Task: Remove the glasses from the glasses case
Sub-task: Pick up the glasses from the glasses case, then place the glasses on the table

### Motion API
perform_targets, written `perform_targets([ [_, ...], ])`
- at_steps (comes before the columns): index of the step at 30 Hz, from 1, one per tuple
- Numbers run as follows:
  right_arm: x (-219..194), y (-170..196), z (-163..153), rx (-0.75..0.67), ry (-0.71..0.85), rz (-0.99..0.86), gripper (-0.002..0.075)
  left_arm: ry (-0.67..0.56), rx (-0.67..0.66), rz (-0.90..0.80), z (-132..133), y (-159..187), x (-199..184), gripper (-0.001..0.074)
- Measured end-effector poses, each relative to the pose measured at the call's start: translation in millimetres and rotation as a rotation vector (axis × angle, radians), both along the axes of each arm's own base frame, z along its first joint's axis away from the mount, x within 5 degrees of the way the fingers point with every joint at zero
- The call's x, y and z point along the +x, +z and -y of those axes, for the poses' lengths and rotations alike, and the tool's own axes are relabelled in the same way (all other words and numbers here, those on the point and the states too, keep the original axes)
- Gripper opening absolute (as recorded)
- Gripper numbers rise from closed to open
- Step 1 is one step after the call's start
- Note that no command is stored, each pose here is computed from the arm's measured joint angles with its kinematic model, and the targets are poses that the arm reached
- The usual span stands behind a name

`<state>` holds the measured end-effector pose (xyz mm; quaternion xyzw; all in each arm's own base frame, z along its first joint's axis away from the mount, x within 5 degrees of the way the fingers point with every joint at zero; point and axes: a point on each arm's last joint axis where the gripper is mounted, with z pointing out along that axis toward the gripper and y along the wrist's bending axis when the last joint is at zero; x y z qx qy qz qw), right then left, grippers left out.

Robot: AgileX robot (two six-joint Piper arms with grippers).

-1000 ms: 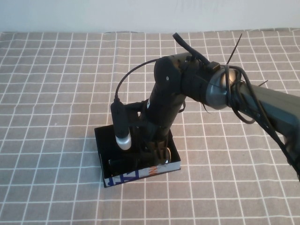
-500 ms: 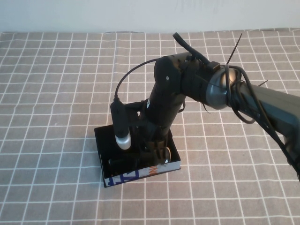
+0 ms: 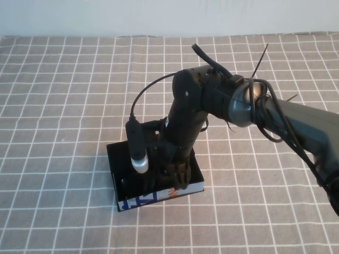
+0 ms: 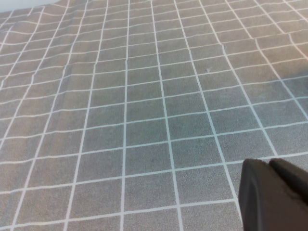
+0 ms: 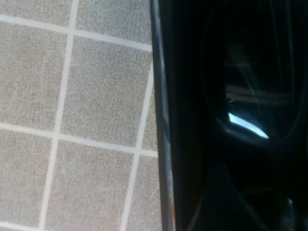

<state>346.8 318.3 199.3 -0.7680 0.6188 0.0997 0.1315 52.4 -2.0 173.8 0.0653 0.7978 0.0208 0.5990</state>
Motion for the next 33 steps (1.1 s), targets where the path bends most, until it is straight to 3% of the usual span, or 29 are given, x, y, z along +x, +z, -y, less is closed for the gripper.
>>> perform_targets([
  [6, 1, -1, 0, -0.002, 0.0, 0.0, 0.0277, 0.0, 0.0, 0.0, 0, 0, 0, -0.0005],
  [12, 1, -1, 0, -0.009, 0.003, 0.001, 0.0069, 0.0, 0.0, 0.0, 0, 0, 0, -0.0004],
  [18, 1, 12, 4, -0.06, -0.038, 0.0, 0.006, 0.0, 0.0, 0.0, 0, 0, 0, -0.0004],
  [26, 1, 94, 3, 0.106, -0.203, 0.089, 0.0058, 0.0, 0.0, 0.0, 0, 0, 0, -0.0004],
  [33, -9, 159, 37, 0.24, -0.608, 0.028, 0.0058, 0.0, 0.0, 0.0, 0, 0, 0, -0.0004],
])
